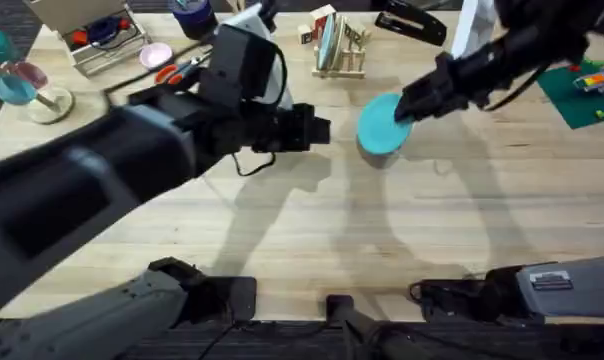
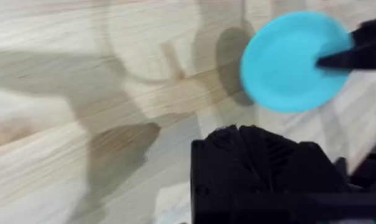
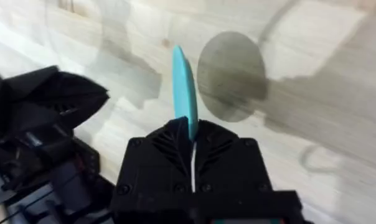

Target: Pick up the plates from the table one by one and place each into a slot on the dish rack.

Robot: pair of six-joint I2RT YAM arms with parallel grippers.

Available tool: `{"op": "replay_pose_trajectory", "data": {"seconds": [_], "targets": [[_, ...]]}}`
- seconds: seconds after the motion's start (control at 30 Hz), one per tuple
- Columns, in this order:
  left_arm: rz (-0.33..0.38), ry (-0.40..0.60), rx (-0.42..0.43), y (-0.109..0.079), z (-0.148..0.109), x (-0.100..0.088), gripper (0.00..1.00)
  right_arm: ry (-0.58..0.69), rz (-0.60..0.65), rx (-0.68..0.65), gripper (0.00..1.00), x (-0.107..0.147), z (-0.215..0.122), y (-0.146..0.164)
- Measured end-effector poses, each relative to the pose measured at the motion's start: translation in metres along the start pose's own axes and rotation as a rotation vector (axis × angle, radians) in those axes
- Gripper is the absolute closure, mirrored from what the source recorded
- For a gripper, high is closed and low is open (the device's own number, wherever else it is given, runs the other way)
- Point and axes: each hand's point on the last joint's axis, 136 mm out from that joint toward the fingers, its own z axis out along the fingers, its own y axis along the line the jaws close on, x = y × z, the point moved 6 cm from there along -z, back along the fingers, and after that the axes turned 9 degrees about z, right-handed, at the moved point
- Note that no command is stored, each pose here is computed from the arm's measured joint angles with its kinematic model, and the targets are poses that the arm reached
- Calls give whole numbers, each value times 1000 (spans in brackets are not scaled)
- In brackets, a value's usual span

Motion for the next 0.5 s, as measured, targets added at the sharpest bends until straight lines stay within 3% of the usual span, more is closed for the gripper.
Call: {"op": "replay_pose_trajectory", "data": {"seconds": [0.17,0.33,0.5], "targets": [[53,-29,-123,4,-28,6,961,-66,-64,76,970,-16,-21,17],[104,22,-258,10,-53,16,962,-125,-131,156,970,-25,-35,36],[201,43,-369,8,-80,3,962,-185,-177,252,971,-30,-42,57]]}}
